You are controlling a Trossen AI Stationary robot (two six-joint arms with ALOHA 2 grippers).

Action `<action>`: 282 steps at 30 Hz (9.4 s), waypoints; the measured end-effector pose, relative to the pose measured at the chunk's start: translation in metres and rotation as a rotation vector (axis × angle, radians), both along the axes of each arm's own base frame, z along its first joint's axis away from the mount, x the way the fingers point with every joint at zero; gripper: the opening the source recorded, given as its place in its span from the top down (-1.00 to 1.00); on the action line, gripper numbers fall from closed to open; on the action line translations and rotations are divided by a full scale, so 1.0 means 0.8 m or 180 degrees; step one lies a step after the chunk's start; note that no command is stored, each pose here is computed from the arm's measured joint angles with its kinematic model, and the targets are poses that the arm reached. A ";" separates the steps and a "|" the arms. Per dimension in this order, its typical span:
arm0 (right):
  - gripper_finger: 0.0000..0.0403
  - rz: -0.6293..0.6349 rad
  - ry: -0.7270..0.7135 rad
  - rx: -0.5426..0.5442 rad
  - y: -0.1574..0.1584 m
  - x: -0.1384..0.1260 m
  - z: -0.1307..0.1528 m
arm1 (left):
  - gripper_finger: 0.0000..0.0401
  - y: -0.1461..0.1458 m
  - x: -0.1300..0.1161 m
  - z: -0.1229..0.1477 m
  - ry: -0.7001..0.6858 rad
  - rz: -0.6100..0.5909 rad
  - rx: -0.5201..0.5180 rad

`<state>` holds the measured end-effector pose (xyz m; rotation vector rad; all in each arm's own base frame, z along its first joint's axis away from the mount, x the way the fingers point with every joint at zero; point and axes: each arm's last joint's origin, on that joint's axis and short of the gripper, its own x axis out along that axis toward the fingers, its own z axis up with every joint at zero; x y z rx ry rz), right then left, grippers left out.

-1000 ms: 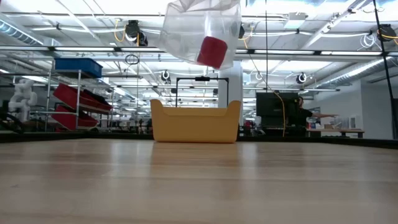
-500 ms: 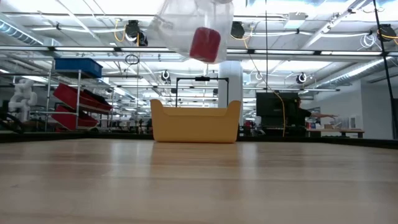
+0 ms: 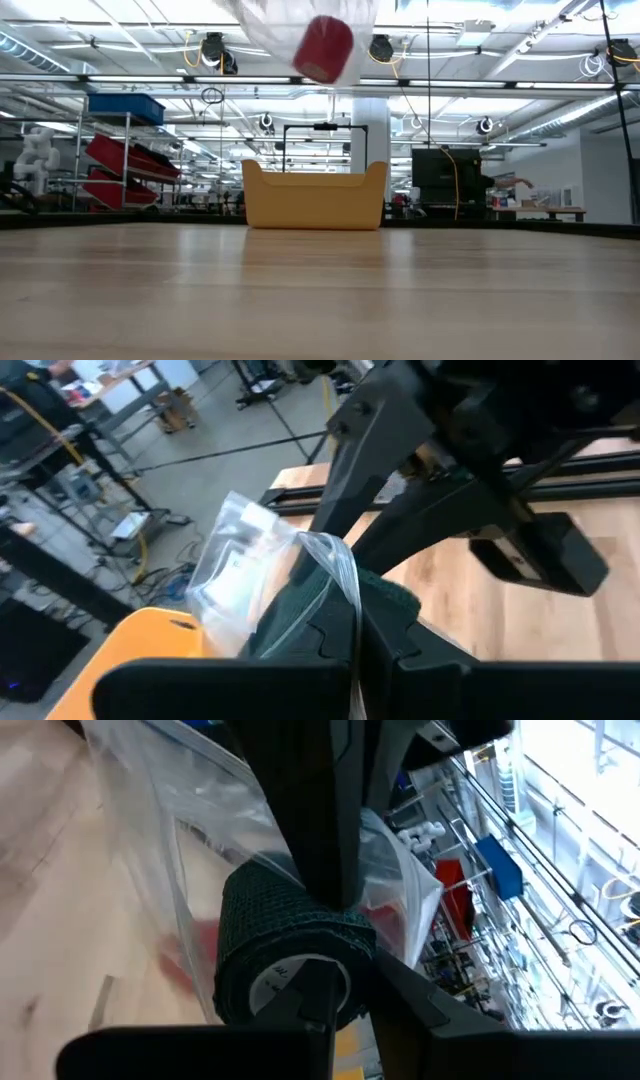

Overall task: Roll bandage
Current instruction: Put the rolled green bandage into the transparent zip bag, then close the transparent zip bag

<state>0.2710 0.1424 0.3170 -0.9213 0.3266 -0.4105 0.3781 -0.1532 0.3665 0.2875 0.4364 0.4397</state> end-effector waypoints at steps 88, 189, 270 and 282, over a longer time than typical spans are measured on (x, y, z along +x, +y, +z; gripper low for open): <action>1.00 0.1148 0.0879 0.1184 0.030 -0.057 0.055 | 0.14 -0.037 -0.018 -0.008 0.0343 -0.0612 0.0028; 0.65 0.0784 0.0983 0.1651 0.027 -0.074 0.059 | 0.83 -0.034 0.033 -0.014 -0.0170 -0.0963 0.0142; 0.51 0.0926 0.0864 0.1944 0.025 -0.055 0.062 | 0.83 -0.035 0.027 -0.025 0.0111 -0.0940 0.0171; 0.64 0.0875 0.0888 0.1884 0.018 -0.039 0.056 | 0.83 -0.035 0.027 -0.024 0.0107 -0.0929 0.0176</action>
